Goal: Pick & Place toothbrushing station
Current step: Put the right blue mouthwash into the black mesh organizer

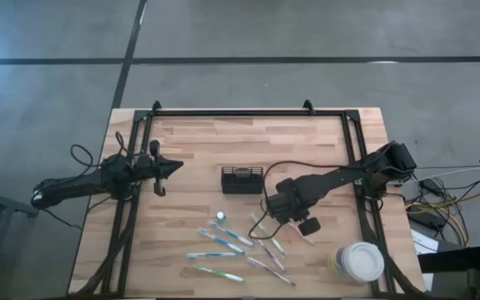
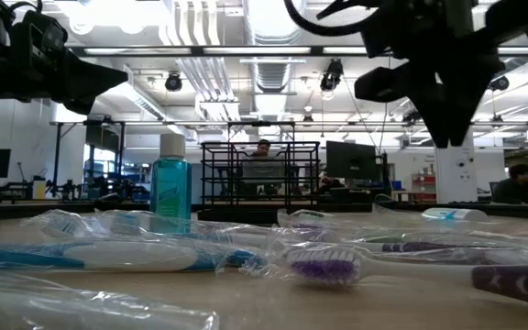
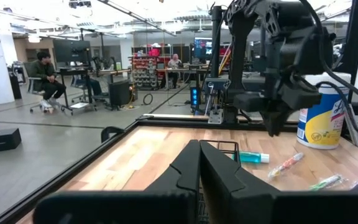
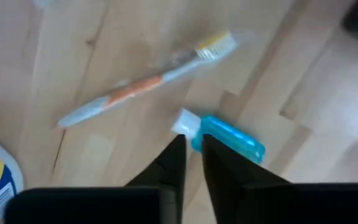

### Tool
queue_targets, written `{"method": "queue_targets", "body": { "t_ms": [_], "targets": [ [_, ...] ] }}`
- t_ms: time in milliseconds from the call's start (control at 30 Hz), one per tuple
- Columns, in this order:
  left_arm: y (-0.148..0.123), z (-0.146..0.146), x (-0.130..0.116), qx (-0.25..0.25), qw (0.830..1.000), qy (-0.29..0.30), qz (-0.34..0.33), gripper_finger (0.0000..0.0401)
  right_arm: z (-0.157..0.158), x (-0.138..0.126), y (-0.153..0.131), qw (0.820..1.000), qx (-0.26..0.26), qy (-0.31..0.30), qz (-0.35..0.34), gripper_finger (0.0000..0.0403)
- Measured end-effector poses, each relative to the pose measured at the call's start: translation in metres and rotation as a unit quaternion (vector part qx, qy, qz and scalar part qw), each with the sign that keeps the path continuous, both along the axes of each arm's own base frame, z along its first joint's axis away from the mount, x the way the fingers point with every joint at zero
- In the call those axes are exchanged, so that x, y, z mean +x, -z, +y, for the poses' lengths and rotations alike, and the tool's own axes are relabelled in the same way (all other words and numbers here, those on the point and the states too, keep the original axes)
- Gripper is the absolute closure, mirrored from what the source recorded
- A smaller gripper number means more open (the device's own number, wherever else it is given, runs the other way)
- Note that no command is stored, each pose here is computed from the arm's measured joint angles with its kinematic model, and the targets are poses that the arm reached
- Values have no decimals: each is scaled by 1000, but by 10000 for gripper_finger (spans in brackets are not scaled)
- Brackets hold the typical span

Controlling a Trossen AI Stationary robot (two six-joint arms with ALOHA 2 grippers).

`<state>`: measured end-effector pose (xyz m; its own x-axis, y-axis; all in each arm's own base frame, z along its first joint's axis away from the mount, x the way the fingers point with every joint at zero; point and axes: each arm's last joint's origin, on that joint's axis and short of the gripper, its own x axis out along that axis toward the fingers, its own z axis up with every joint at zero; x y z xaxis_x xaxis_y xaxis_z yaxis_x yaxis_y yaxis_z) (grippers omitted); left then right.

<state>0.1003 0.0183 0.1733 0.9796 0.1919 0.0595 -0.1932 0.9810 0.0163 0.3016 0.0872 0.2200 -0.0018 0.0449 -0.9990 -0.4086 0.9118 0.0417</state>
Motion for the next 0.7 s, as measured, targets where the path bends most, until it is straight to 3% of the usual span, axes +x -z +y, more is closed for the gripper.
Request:
{"method": "queue_targets", "body": {
  "t_ms": [133,367,700],
  "targets": [
    [0,0,0,0,1000,0,0,389,6,-1,5,999,-1,-50,-7,282],
    [1,0,0,-7,1000,0,5,389,12,1,18,983,-73,-167,3,198],
    [1,0,0,-8,1000,0,5,389,13,7,48,968,-80,-229,56,172]
  ]
}}
